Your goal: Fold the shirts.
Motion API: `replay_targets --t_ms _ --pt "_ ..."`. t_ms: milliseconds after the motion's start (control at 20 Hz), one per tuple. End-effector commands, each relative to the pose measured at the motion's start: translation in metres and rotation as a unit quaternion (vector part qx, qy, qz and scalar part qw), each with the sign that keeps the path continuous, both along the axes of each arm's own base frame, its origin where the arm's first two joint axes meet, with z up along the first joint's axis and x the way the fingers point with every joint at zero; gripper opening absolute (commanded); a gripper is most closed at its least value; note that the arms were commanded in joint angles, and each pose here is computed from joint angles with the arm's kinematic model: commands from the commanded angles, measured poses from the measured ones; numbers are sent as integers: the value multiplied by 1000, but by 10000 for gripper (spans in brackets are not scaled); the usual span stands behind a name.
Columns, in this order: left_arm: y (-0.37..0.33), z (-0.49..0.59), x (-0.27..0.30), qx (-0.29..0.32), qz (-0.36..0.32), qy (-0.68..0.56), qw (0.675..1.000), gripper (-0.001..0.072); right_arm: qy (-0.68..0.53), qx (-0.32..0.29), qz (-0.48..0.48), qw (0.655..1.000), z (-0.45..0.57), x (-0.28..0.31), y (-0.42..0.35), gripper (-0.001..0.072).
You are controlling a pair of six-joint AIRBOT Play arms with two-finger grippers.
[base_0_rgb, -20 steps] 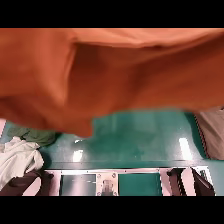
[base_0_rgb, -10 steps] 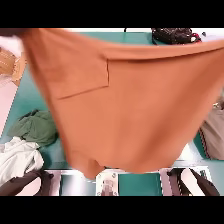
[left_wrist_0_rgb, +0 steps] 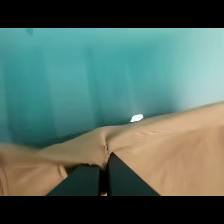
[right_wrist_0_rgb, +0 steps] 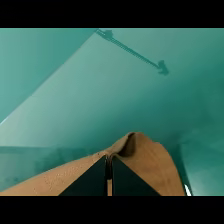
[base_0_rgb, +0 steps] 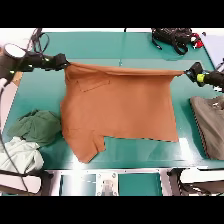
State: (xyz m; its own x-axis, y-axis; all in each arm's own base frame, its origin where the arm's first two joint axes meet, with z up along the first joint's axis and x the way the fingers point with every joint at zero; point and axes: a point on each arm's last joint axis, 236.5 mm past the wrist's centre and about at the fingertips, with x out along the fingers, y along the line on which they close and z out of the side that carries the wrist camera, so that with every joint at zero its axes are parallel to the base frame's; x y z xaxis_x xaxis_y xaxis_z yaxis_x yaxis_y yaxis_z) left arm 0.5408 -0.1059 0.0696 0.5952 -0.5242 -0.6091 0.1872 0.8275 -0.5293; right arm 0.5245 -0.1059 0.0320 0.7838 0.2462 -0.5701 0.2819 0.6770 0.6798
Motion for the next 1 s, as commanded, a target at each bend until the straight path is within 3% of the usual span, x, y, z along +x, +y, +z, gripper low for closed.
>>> replay_targets --t_ms 0,200,500,750,950 --pt "18 -25 36 -1 58 -27 998 23 -3 9 1 1000 -25 43 -7 12" --pt "30 3 58 -7 93 -81 992 23 -48 -8 2 999 6 78 -16 11" --pt "29 23 65 9 78 -108 991 23 -80 -27 14 996 36 95 -15 12" --pt "33 -34 26 102 -1 -14 995 23 79 -53 79 992 -32 38 -10 10" --pt "33 -76 -3 130 -51 62 988 23 178 -17 123 976 -85 -16 14 10"
